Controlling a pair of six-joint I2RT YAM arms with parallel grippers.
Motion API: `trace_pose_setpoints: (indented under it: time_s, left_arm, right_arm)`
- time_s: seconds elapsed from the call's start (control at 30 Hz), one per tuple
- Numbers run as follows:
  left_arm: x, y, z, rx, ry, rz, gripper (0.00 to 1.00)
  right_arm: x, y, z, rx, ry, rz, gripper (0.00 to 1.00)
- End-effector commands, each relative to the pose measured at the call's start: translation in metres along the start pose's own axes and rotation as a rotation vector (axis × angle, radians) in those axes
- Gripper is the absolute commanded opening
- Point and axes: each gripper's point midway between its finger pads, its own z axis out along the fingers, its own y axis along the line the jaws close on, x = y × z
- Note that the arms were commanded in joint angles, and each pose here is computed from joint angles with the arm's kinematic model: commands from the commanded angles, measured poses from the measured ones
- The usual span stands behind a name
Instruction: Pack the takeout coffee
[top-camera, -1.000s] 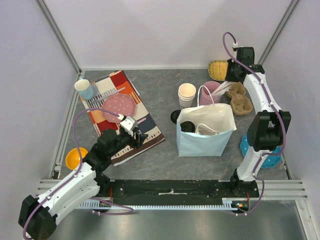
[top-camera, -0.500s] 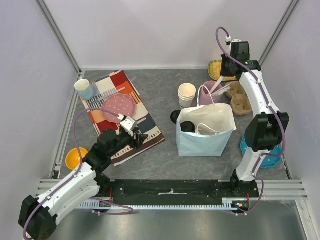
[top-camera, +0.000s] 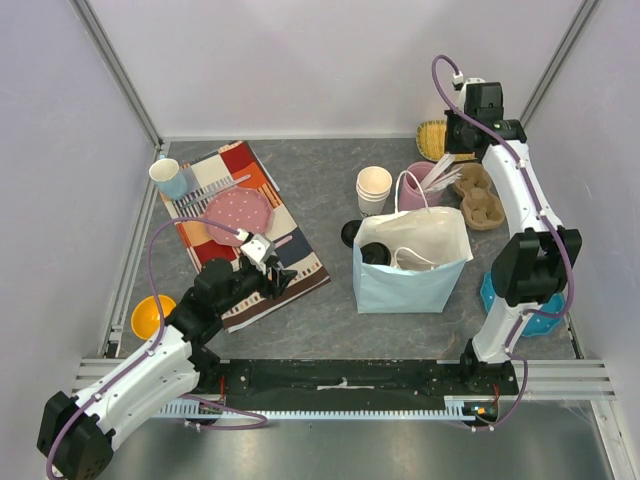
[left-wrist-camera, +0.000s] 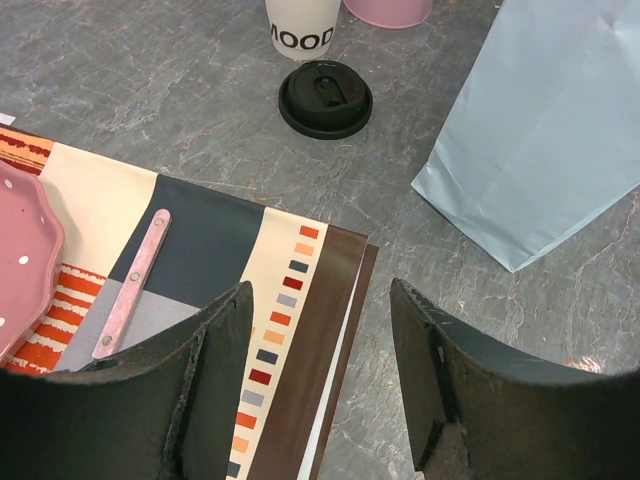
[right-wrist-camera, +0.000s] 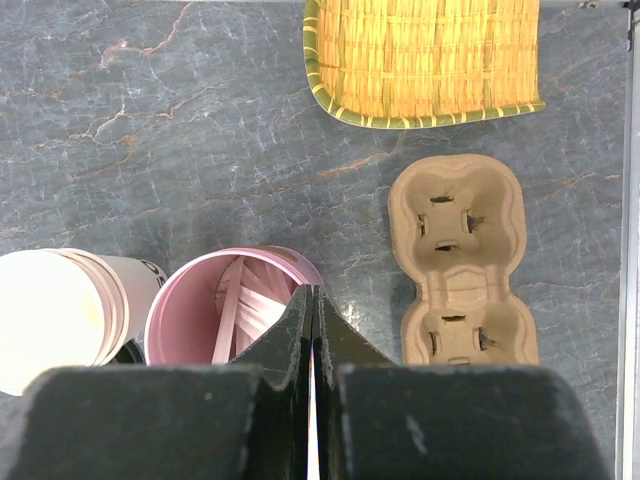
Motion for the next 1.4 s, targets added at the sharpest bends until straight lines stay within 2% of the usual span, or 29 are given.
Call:
trace_pose_setpoints:
  time_s: [0.0,0.37,0.73,1.03,1.37]
  left_arm:
    - [-0.013,-0.004,0.001,0.021,-0.049,-0.011,0.64]
    - [-0.012,-0.004,0.0,0.024,-0.046,-0.009,0.64]
    - [-0.013,-0.005,0.0,0.029,-0.049,-0.006,0.64]
    - [-0.015,-0.006,-0.001,0.035,-0.058,-0.005,0.64]
    - [-0.019,-0.007,-0.004,0.037,-0.077,0.006,0.64]
  right_arm:
    - [-0.043,-0.003,-0.039,0.003,-0.139,-0.027,0.0]
    - [-0.06,-0.001,-0.057,-0.015,-0.194,-0.054,0.0]
    - [-0.092,-0.002,-0.122,-0.021,-0.332,-0.11,0.0]
    - [-0.101,0.0,-0.142,-0.031,-0.377,-0.114,0.0]
    - [-0.133,0.009,-0.23,-0.092,-0.58,-0.075,0.0]
